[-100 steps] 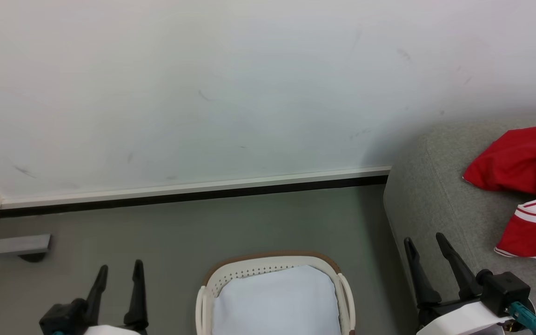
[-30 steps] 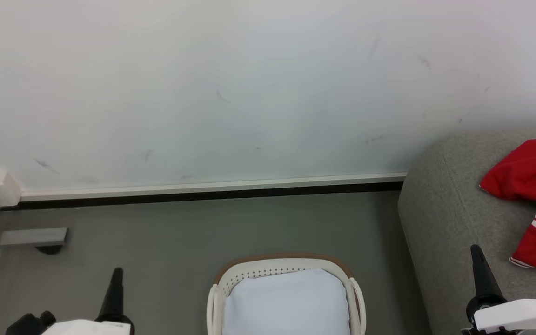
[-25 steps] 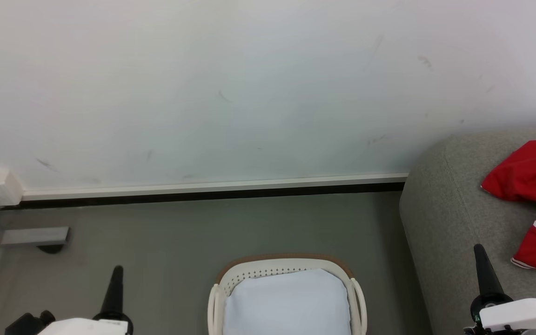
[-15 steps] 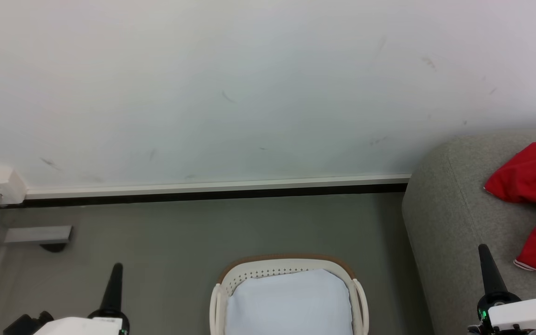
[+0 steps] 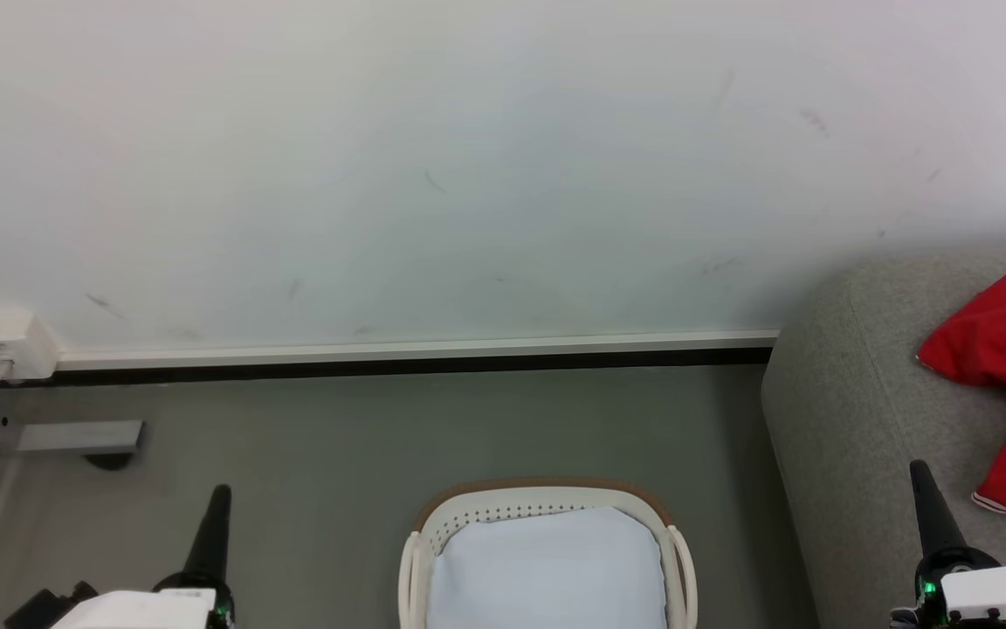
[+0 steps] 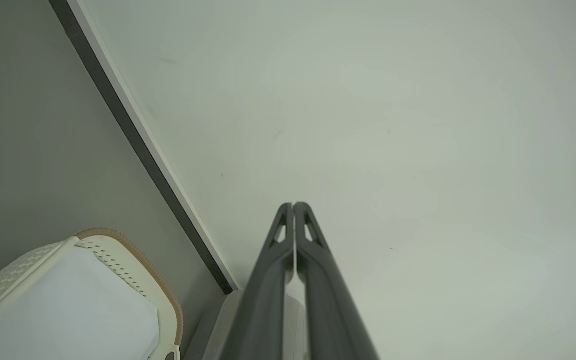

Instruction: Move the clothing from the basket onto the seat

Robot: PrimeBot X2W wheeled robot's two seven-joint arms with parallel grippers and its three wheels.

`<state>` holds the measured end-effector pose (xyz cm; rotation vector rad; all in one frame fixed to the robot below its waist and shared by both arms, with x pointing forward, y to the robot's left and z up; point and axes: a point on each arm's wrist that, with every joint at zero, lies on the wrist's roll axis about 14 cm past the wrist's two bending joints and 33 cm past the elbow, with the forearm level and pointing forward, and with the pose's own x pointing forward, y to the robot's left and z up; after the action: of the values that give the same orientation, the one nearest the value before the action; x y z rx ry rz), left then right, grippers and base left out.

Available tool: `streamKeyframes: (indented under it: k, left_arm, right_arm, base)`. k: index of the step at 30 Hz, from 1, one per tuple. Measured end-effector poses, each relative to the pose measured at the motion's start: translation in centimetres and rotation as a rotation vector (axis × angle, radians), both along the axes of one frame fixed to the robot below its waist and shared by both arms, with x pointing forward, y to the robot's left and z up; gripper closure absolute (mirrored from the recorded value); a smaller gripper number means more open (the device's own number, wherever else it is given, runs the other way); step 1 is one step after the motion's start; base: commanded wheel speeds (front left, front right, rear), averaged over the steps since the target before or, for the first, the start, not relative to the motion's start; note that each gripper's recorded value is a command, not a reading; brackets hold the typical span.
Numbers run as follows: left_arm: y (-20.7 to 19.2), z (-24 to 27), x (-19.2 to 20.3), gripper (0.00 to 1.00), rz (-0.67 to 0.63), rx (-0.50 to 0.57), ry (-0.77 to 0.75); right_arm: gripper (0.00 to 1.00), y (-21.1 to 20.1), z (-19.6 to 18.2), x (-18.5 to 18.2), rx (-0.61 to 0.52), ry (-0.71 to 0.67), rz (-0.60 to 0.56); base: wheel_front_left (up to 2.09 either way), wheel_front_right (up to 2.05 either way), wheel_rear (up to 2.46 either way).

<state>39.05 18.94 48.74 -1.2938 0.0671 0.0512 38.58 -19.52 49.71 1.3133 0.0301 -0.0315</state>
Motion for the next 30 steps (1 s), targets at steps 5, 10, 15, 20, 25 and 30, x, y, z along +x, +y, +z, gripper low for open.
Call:
streamKeyframes:
  k: [5,10,15,20,25,30]
  left_arm:
    - [0.1,0.3,0.0,1.00,0.001,-0.033,-0.008]
    - [0.2,0.5,0.0,1.00,0.003,-0.078,-0.016]
    - [0.4,0.8,0.0,1.00,0.006,-0.117,-0.025]
    - [0.5,1.0,0.0,1.00,0.006,-0.147,-0.035]
    - [0.6,1.2,-0.1,1.00,0.008,-0.186,-0.043]
    - [0.7,1.4,-0.1,1.00,0.010,-0.214,-0.051]
  right_arm:
    - [1.00,-0.1,0.2,0.1,0.036,-0.005,0.000]
    - [1.00,-0.2,0.3,0.1,0.071,-0.010,-0.001]
    - [1.00,-0.2,0.5,0.2,0.107,-0.017,-0.001]
    - [1.00,-0.3,0.7,0.3,0.138,-0.023,-0.002]
    - [1.00,-0.3,0.9,0.4,0.171,-0.029,-0.001]
    - [1.00,-0.3,1.0,0.4,0.201,-0.034,0.001]
  base:
    - [0.00,0.00,0.00]
    - [0.00,0.00,0.00]
    - [0.00,0.00,0.00]
    - [0.00,0.00,0.00]
    - [0.00,0.00,0.00]
    - [0.00,0.00,0.00]
